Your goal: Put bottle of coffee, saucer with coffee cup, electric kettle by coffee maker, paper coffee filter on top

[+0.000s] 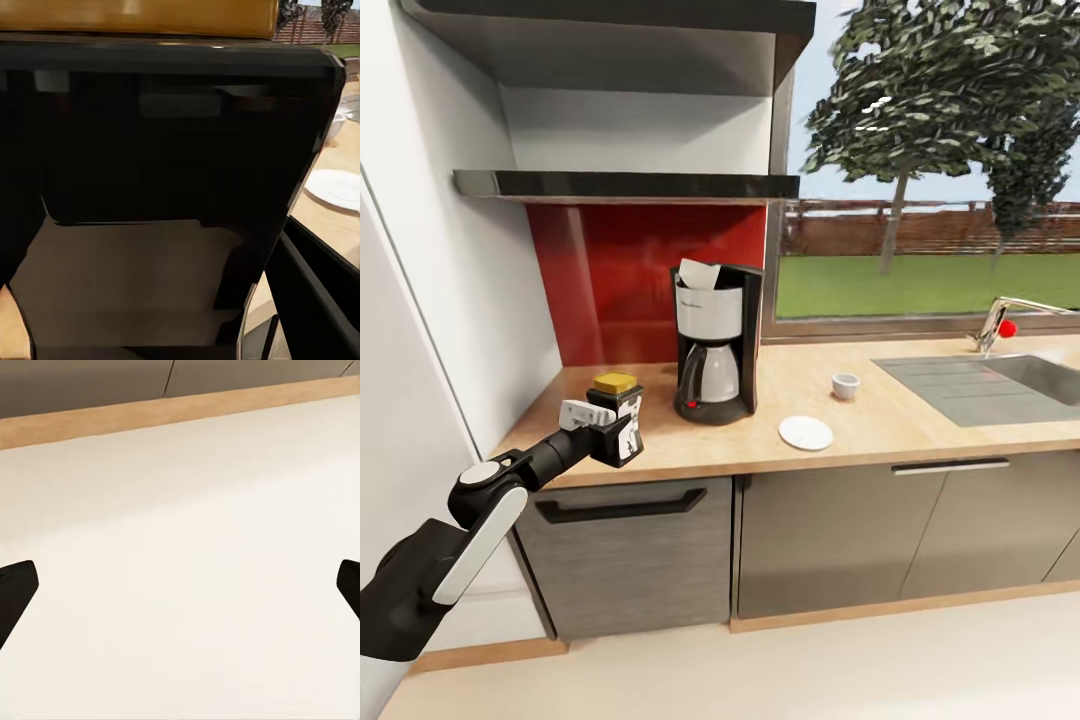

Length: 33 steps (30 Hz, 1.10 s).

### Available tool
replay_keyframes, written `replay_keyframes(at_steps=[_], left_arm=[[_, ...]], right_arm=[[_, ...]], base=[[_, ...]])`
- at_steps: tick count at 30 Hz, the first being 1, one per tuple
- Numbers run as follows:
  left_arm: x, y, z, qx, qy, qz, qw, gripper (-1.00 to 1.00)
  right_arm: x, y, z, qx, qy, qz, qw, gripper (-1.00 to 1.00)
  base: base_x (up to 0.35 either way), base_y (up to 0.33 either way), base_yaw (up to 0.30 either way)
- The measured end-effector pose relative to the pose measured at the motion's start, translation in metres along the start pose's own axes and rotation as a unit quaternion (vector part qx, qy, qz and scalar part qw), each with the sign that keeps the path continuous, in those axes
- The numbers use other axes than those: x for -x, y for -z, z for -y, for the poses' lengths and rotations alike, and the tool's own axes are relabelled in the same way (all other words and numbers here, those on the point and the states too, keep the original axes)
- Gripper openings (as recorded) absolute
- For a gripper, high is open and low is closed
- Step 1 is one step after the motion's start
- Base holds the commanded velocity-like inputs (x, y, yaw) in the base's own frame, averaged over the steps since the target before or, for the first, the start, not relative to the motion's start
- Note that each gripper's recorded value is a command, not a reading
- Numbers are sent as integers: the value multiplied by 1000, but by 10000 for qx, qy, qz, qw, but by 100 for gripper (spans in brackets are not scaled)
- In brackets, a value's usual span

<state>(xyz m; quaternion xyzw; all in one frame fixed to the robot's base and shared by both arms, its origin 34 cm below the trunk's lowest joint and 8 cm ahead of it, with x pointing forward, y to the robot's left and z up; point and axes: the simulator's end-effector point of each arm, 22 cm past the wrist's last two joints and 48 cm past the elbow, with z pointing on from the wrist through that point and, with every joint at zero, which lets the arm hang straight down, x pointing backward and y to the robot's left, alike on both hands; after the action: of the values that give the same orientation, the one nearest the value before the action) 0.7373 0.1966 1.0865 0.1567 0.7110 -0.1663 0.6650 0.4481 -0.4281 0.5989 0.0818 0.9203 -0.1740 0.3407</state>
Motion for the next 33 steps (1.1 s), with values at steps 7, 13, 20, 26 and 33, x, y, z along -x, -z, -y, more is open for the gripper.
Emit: replay_keyframes(at_steps=[7,13,20,26,33], left_arm=[[-11,-1,-1,3,1,-2,10000,-100],[-16,-1,-1,3,2,1,10000,-100],[-21,-3,-8,83,28,63,9999,-100],[-12,-5,-19,185,6,473,9987,-100],[-16,-6,-21,213,13,460,9987,-100]], right_arm=[[-4,-8,-3,0,-21,126,9999,100],[-8,-11,-4,0,-23,129,9999,100],[-8,-11,-4,0,-22,130,9999,100],[-8,-11,-4,0,-21,129,9999,100],[-8,-11,-4,0,-18,130,9999,100]], base=[[0,0,0],[0,0,0],[61,8,0],[89,23,0],[96,1,0]])
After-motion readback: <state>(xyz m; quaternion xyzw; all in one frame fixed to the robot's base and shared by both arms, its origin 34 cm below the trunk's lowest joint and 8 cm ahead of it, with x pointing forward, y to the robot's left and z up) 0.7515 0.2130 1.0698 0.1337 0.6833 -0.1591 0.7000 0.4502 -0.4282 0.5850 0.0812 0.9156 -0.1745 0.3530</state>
